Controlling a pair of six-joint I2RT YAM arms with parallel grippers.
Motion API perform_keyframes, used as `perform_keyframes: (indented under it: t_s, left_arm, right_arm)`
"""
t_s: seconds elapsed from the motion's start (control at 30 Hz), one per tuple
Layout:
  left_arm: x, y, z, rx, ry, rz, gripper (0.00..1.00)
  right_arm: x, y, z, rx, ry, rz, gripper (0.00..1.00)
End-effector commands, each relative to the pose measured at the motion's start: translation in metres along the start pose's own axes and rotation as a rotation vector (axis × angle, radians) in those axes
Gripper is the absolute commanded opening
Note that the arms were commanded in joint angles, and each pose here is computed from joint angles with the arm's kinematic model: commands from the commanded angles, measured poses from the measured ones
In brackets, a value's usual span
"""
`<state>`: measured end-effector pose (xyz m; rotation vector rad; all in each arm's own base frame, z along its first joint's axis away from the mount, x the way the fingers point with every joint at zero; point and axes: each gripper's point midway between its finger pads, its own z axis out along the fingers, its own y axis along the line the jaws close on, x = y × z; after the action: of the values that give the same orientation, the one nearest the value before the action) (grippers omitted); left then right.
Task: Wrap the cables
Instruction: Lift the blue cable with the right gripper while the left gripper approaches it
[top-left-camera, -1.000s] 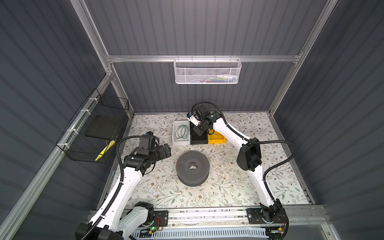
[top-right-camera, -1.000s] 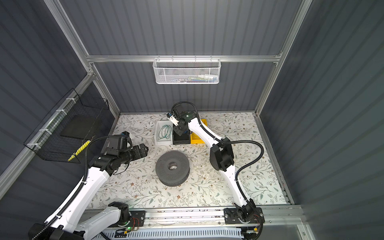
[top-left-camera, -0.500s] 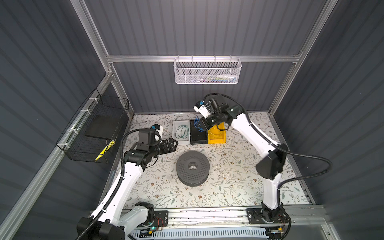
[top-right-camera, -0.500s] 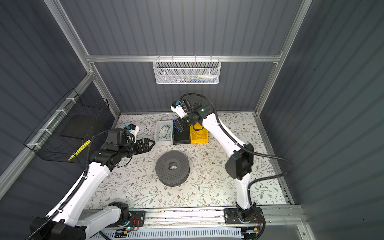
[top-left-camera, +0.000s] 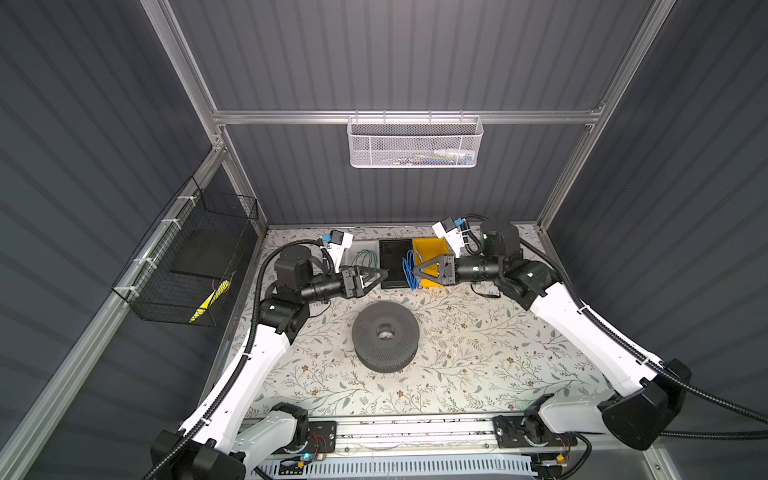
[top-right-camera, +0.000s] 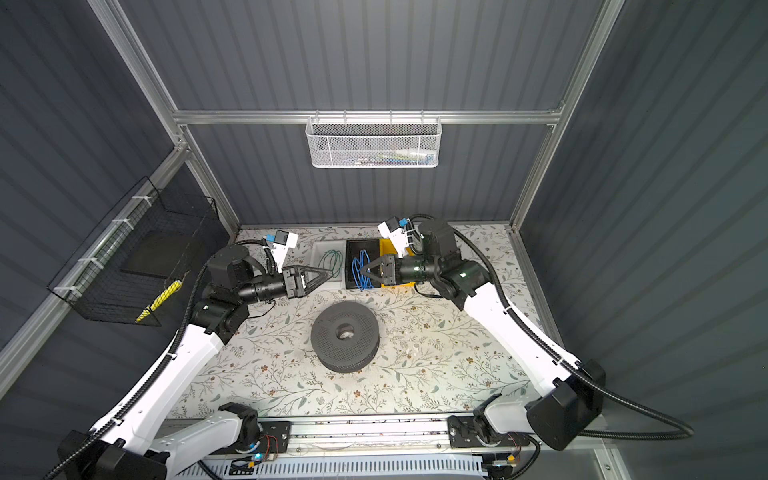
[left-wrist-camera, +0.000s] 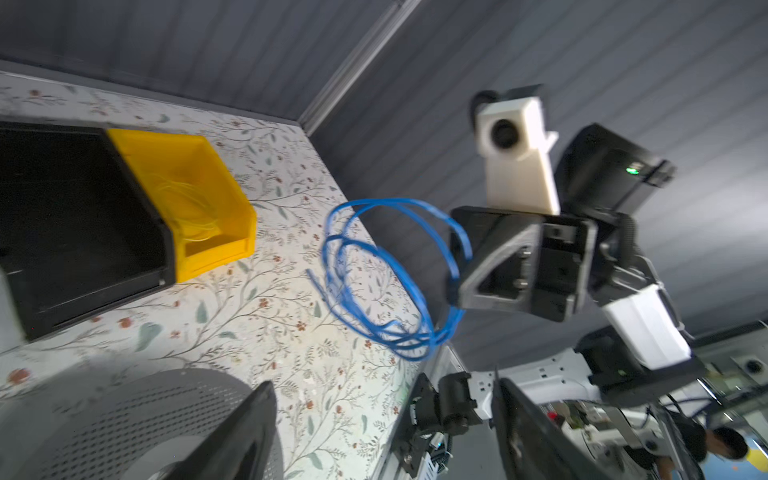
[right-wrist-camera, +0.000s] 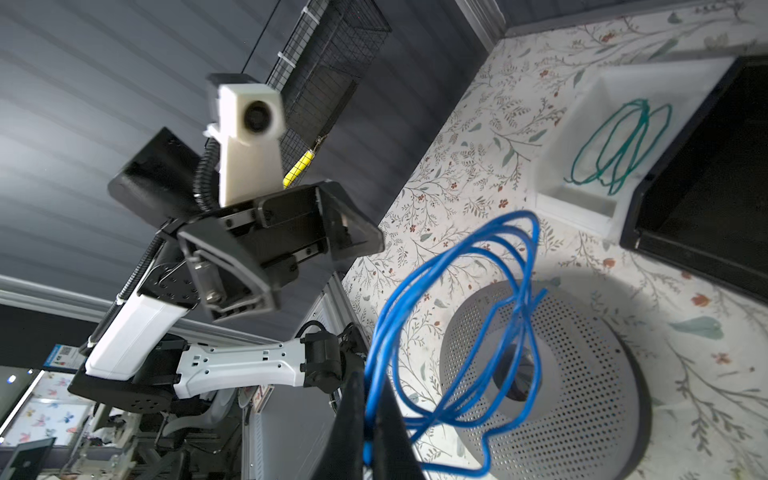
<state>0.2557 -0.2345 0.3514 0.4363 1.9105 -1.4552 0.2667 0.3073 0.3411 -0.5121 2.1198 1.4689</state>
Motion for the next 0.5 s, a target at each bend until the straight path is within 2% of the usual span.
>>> perform_keyframes:
  t_s: [0.0,0.2,0.47]
  left_arm:
    - [-0.012,-0.030,0.003,0.102,-0.005,0.021,0.79]
    - [-0.002,-0.024,0.022,0.076,0.035,-0.009,0.68]
    - [0.010,-0.011,0.034,0.017,0.059,-0.020,0.60]
  right_arm:
    - [-0.012,0.027,-0.002,-0.103,-0.059,-0.004,0.00]
    - [-0.016,0.034,0.005,-0.156,-0.077,0.003,0.00]
    - [-0.014,0.045,0.012,-0.208,-0.071,-0.004,0.00]
